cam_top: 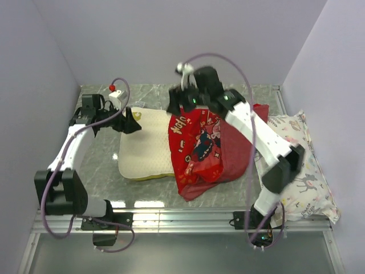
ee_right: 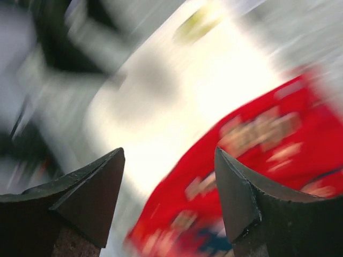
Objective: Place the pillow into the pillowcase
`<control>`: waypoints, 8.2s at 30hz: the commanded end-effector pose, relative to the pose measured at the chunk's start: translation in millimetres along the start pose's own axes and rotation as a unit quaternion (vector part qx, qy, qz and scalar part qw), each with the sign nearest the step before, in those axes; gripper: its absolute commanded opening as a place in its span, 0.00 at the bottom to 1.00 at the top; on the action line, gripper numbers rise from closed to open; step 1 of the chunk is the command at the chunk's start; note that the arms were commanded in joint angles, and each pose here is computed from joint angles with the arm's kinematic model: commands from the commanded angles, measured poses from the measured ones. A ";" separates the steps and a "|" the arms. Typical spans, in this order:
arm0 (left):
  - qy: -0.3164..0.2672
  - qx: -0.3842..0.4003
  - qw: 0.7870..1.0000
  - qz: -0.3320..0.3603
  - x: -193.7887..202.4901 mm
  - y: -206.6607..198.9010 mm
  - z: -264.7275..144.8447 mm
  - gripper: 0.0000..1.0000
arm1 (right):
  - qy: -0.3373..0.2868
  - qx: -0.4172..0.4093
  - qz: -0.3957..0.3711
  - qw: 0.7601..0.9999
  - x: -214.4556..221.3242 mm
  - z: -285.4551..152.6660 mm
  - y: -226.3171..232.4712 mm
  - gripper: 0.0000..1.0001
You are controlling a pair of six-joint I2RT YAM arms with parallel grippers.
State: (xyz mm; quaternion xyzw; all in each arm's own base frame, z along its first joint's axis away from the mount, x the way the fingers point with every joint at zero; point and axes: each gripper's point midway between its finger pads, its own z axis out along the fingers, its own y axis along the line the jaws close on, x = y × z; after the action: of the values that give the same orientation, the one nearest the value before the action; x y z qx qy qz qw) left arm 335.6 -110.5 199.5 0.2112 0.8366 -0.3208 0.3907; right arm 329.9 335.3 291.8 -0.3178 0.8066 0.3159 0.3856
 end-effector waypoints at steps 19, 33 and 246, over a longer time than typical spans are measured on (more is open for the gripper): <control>-0.007 -0.207 0.970 -0.124 22.3 136.0 57.3 0.99 | 0.007 0.267 0.044 0.963 21.9 167.6 -186.6 0.42; -0.011 -0.094 0.985 -0.141 35.6 114.2 86.9 0.99 | 0.046 0.248 0.017 0.968 40.9 174.4 -180.4 0.65; 0.000 -0.180 0.925 -0.335 57.2 109.2 -33.9 0.59 | -0.119 0.116 -0.231 0.959 -101.4 52.3 14.3 0.67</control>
State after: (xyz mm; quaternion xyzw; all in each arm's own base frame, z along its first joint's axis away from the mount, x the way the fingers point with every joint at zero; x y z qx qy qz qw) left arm 352.6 -12.0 105.7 -0.2333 0.8884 -0.3058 0.2507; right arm 362.7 457.7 376.4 -0.4550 0.6194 0.1535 0.6211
